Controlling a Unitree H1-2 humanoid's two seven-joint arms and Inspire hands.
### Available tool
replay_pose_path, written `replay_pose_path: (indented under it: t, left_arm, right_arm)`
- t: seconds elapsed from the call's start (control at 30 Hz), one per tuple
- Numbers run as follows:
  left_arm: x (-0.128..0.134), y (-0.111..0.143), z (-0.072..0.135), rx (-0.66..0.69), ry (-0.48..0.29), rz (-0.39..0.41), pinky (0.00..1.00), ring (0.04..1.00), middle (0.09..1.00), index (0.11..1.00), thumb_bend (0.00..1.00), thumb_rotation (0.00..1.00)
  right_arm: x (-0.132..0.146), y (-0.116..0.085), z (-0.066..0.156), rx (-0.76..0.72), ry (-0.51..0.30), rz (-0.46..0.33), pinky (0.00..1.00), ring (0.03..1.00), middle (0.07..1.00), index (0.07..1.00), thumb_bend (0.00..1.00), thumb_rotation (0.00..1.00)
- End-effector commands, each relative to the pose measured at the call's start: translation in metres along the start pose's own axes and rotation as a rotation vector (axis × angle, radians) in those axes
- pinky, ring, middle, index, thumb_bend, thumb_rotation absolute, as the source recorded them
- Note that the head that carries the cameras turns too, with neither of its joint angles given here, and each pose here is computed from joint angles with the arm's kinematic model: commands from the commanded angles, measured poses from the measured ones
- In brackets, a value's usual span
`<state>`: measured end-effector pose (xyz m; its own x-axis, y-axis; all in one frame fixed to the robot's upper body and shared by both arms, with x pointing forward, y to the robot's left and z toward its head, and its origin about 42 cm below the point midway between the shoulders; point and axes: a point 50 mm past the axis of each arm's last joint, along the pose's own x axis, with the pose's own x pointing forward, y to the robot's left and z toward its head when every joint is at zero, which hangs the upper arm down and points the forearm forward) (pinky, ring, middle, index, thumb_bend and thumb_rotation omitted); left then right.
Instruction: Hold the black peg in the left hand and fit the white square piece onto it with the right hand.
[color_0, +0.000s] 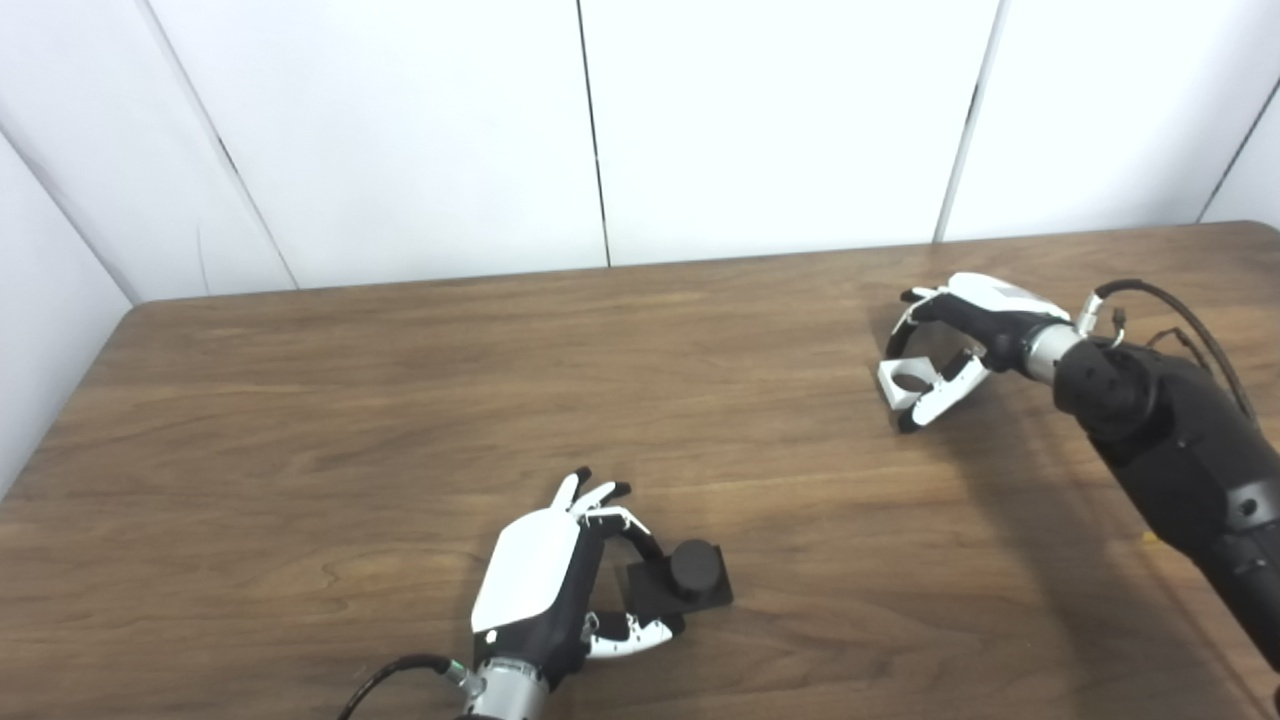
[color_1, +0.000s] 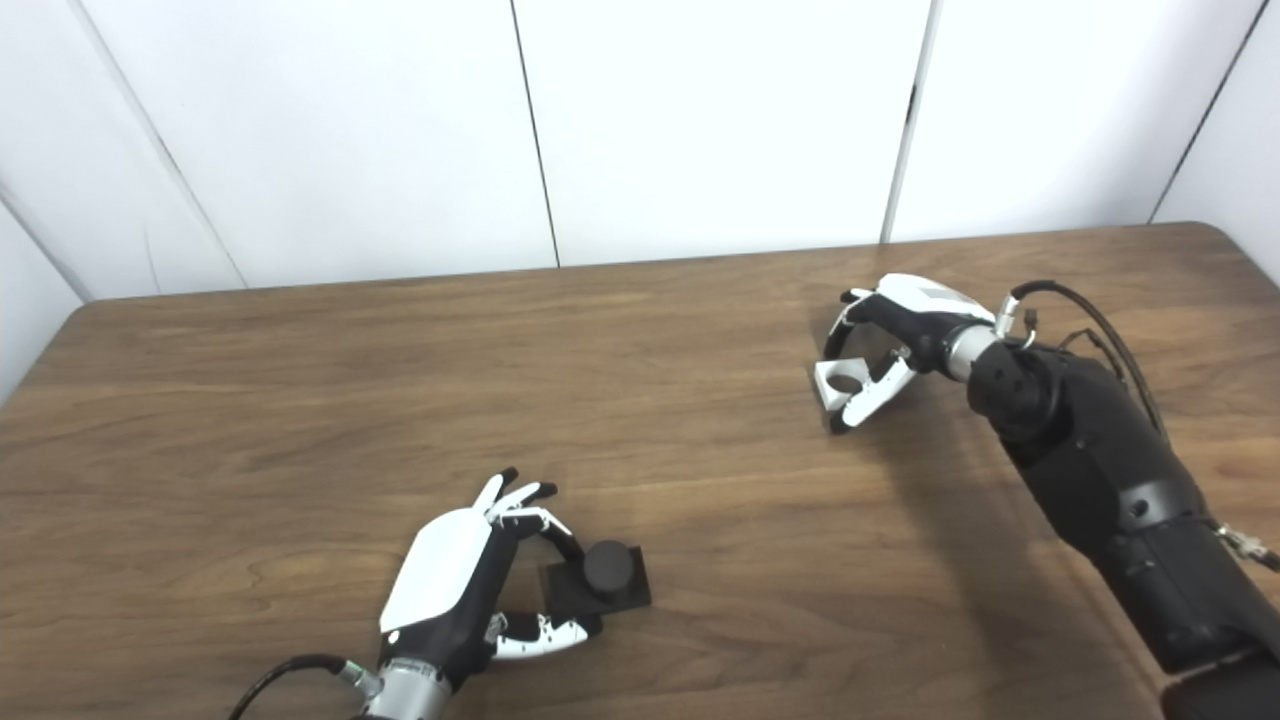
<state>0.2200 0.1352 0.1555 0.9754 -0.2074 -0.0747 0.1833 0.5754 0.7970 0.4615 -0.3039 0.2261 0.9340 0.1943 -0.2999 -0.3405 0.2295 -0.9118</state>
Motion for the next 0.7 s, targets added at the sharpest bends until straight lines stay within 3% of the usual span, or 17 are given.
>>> replay_pose_path:
  t: [0.0, 0.37, 0.43, 0.53, 0.67]
  left_arm:
    - [-0.0034, -0.0113, -0.0004, -0.002, 0.022, -0.05, 0.88, 0.994, 0.888, 0.486, 0.5, 0.08]
    - [-0.0042, -0.0129, 0.0019, -0.021, 0.019, -0.046, 0.9, 0.998, 0.887, 0.485, 0.5, 0.07]
    - [-0.0041, -0.0127, 0.0019, -0.015, 0.016, -0.041, 0.89, 0.994, 0.883, 0.485, 0.5, 0.07]
    - [-0.0041, -0.0123, 0.002, -0.01, 0.018, -0.038, 0.88, 0.99, 0.882, 0.485, 0.5, 0.07]
    - [-0.004, -0.0115, 0.0022, -0.007, 0.018, -0.036, 0.89, 0.991, 0.883, 0.485, 0.5, 0.08]
  right_arm:
    - [0.0013, -0.0311, 0.0114, -0.02, -0.037, -0.081, 0.99, 1.0, 0.965, 0.661, 0.9, 0.24]
    - [0.0014, -0.0279, 0.0104, -0.012, -0.06, -0.114, 0.97, 1.0, 0.933, 0.591, 0.84, 0.18]
    - [0.0019, -0.0277, 0.0102, -0.013, -0.06, -0.115, 0.97, 1.0, 0.936, 0.513, 0.59, 0.15]
    - [0.0018, -0.0279, 0.0089, -0.015, -0.062, -0.115, 0.97, 1.0, 0.935, 0.495, 0.53, 0.15]
    - [0.0013, -0.0286, 0.0063, -0.008, -0.061, -0.114, 0.97, 1.0, 0.935, 0.492, 0.53, 0.15]
